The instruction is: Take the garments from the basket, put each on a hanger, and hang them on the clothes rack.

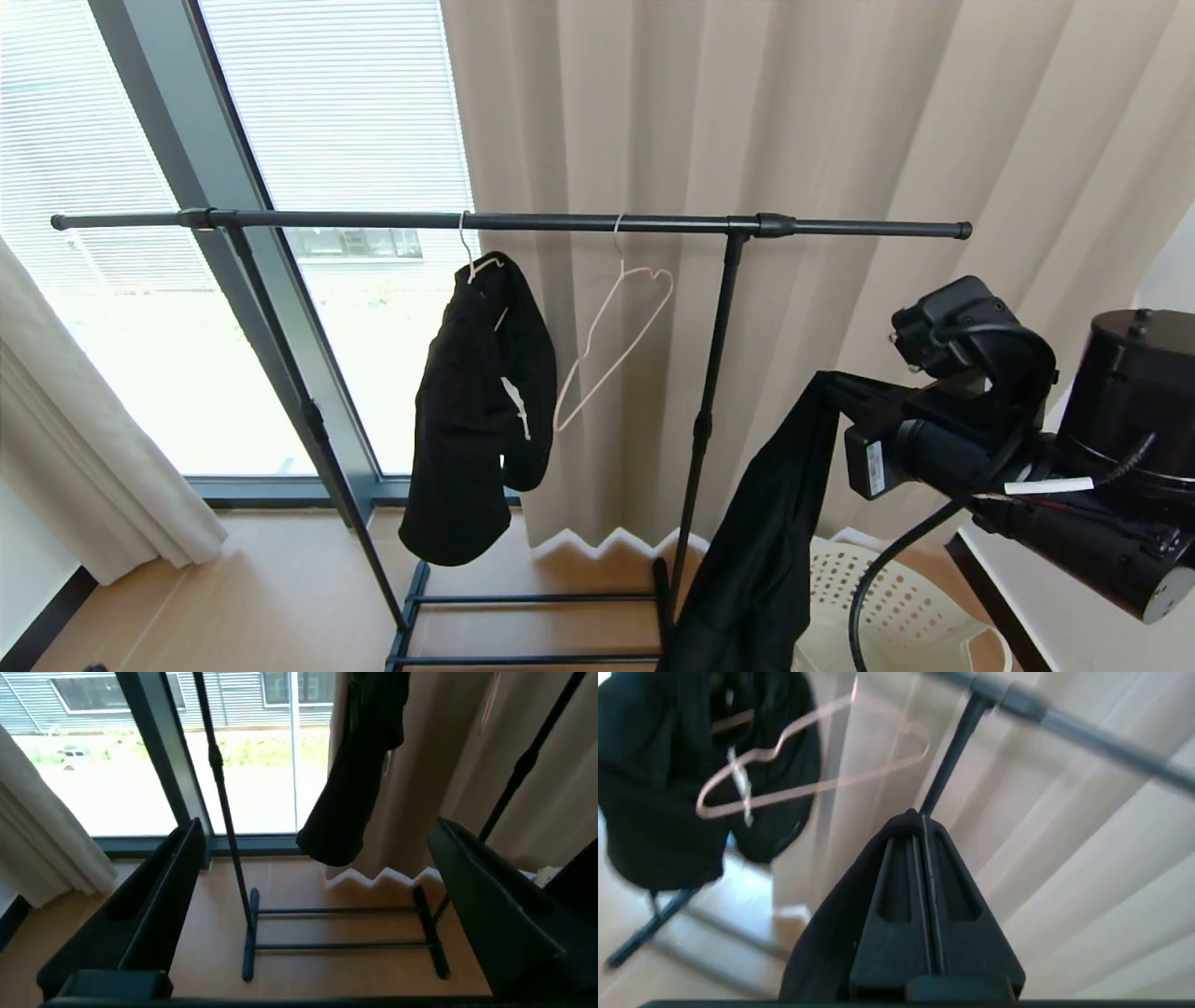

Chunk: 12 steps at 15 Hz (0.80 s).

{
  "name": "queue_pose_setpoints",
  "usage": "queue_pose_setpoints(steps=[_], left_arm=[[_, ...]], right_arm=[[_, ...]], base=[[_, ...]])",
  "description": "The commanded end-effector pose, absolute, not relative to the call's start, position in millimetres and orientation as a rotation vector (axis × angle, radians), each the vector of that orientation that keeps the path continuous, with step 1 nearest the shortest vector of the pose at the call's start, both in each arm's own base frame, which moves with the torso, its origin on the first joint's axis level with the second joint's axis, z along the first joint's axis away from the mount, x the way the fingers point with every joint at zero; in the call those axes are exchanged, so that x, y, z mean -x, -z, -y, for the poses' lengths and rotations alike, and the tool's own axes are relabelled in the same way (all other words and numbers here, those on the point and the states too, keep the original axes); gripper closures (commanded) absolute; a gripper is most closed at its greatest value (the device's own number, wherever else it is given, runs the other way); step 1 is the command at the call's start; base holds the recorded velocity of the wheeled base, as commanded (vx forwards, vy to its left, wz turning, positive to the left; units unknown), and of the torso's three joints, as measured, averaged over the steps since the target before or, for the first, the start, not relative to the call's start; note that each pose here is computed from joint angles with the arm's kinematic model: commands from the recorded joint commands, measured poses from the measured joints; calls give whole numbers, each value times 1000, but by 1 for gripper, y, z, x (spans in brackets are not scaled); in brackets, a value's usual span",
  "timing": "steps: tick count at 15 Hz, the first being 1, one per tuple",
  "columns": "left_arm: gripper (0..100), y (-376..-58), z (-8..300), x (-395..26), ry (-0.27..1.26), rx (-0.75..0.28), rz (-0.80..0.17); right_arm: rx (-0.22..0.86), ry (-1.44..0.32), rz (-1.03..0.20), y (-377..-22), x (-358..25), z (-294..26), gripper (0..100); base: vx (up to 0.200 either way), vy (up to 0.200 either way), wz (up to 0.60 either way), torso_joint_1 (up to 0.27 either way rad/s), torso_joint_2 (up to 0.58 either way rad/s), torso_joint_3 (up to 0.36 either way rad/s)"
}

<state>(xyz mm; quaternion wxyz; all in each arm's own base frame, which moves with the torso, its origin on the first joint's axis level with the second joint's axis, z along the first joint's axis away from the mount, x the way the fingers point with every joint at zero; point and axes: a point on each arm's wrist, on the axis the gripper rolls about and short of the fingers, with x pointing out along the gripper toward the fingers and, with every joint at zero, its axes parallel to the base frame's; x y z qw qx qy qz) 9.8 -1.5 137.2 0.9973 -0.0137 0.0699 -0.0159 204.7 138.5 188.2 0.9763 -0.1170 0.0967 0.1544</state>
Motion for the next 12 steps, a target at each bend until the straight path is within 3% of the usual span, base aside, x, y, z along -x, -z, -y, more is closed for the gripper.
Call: queue_pose_setpoints(steps=[1,4,6,9,12], left_arm=[[0,-193,22,-86,301,211,-378],[0,-193,85,-141,560,183,-598],[0,-190,120,-166,632,228,-616],[0,-187,141,-192,643,226,-604],[0,-174,193,-222,693,186,-613]], right_arm=[[125,-303,-200,-220,-209,-142,100],[77,-308,-253,-221,-209,-145,100],[84,-350,-257,-220,-204,-156,100],[97,-364,-273,-213,-217,-173,100],[76,-363,-235,-223,-254,-204,100]], base=[[0,0,0,0,0,0],[0,0,0,0,0,0],[0,0,0,0,0,0],[0,0,0,0,0,0],[0,0,0,0,0,0]])
